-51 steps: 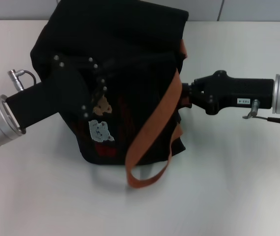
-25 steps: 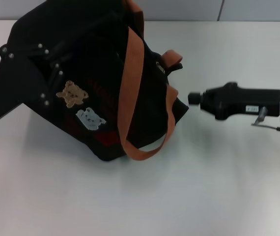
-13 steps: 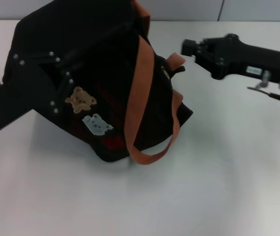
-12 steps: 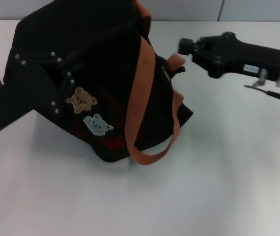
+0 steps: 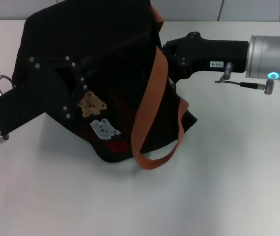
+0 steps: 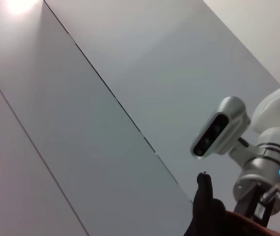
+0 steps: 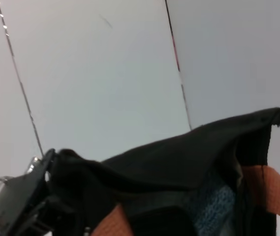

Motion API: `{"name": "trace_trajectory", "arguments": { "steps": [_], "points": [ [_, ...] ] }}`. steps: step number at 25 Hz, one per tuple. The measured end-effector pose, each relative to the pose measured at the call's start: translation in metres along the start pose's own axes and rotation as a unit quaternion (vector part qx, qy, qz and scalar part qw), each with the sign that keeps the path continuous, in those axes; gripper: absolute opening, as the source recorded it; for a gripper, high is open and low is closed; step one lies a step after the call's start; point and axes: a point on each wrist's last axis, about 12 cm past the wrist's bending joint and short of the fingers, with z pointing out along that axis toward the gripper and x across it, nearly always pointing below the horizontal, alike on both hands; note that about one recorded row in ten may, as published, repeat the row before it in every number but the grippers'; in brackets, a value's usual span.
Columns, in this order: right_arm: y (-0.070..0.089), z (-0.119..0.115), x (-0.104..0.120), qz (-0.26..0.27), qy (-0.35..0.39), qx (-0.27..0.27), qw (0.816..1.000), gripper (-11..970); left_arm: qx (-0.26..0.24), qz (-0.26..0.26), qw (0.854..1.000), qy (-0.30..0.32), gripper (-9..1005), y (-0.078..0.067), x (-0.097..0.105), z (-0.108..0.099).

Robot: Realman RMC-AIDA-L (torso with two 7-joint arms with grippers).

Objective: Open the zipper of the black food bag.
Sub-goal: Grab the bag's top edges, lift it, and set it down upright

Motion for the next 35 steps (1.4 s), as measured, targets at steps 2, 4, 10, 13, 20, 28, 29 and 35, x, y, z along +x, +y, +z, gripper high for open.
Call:
{"name": "trace_trajectory", "arguments": {
  "steps": [2,4,10,13,20,28,29,35],
  "points": [
    [-0.001,0.004,0.001,-0.003,0.012,0.004,1.0,1,0.0,-0.001,1.0,-0.001,69,-0.001,0.0,0.0],
    [0.0,0.008,0.004,-0.005,0.026,0.004,1.0,1,0.0,0.0,1.0,-0.001,69,0.0,0.0,0.0],
    [0.003,0.01,0.016,-0.001,0.055,0.003,0.998,1,-0.015,0.004,1.0,0.005,70,0.003,0.001,-0.002],
    [0.002,0.006,0.025,0.006,0.067,0.015,0.998,1,-0.025,0.006,1.0,0.007,69,0.006,0.001,-0.004],
    [-0.001,0.002,0.035,0.017,0.083,0.036,0.996,0,-0.034,0.01,0.999,0.005,70,0.01,0.001,-0.003],
    [-0.002,-0.004,0.039,0.025,0.103,0.036,0.994,0,-0.054,0.013,0.998,0.005,70,0.015,0.0,-0.004],
    [-0.003,-0.005,0.039,0.027,0.106,0.038,0.993,0,-0.056,0.013,0.998,0.005,70,0.015,0.0,-0.005],
    [-0.008,-0.015,0.038,0.034,0.103,0.055,0.993,0,-0.068,0.013,0.998,0.009,70,0.015,0.0,-0.009]
  ]
}}
